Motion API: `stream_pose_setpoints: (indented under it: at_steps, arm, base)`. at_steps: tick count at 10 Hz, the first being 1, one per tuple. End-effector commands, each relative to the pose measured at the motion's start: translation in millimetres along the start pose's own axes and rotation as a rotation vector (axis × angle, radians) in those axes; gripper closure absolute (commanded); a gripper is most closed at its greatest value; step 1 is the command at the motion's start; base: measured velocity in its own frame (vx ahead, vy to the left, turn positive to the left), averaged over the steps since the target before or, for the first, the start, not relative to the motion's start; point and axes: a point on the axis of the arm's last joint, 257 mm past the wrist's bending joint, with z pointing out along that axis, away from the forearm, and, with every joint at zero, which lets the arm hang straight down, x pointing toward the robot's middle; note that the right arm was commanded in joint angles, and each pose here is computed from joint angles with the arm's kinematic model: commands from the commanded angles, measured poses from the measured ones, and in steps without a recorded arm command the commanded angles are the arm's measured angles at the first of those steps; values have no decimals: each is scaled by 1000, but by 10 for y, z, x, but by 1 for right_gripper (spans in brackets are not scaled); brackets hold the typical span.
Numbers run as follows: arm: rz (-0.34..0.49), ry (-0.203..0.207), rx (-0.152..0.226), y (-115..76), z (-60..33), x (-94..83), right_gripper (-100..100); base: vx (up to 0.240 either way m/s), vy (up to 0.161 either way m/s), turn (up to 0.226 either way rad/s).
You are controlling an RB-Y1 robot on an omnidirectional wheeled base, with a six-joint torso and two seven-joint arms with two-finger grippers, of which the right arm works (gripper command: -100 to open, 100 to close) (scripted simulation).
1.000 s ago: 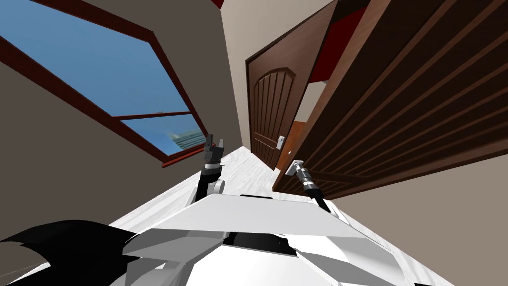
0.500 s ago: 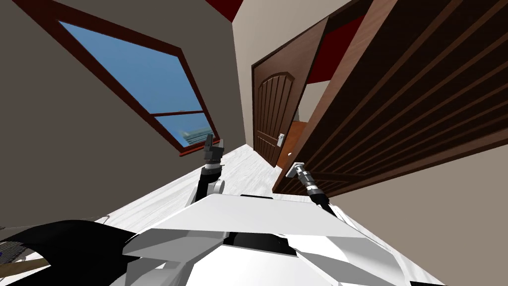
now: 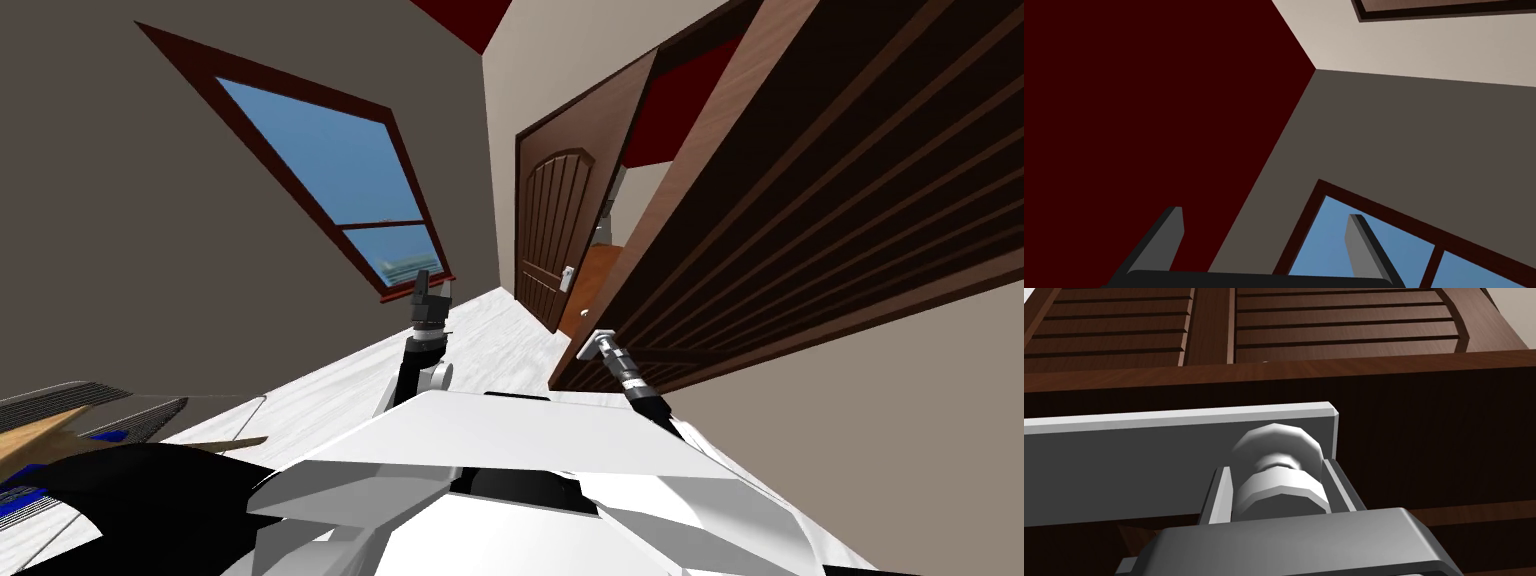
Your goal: Pull the door open
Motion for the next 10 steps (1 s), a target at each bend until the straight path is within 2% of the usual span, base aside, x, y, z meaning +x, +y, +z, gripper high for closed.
stream_pose_setpoints:
  at_steps: [1, 5, 6, 7, 10]
  arm:
    - [-2, 16, 1, -2, -72, -17, 100]
    - [-2, 57, -1, 17, -209, -20, 100]
    - [-2, 52, 1, -3, -186, -7, 100]
    - [-1, 66, 4, -20, -227, -2, 100]
    - [-2, 86, 2, -10, -264, -6, 100]
  base:
    - [-226, -105, 152]
    - [-219, -72, 117]
    - [-101, -32, 20]
    - [-135, -59, 103]
    - [-179, -78, 127]
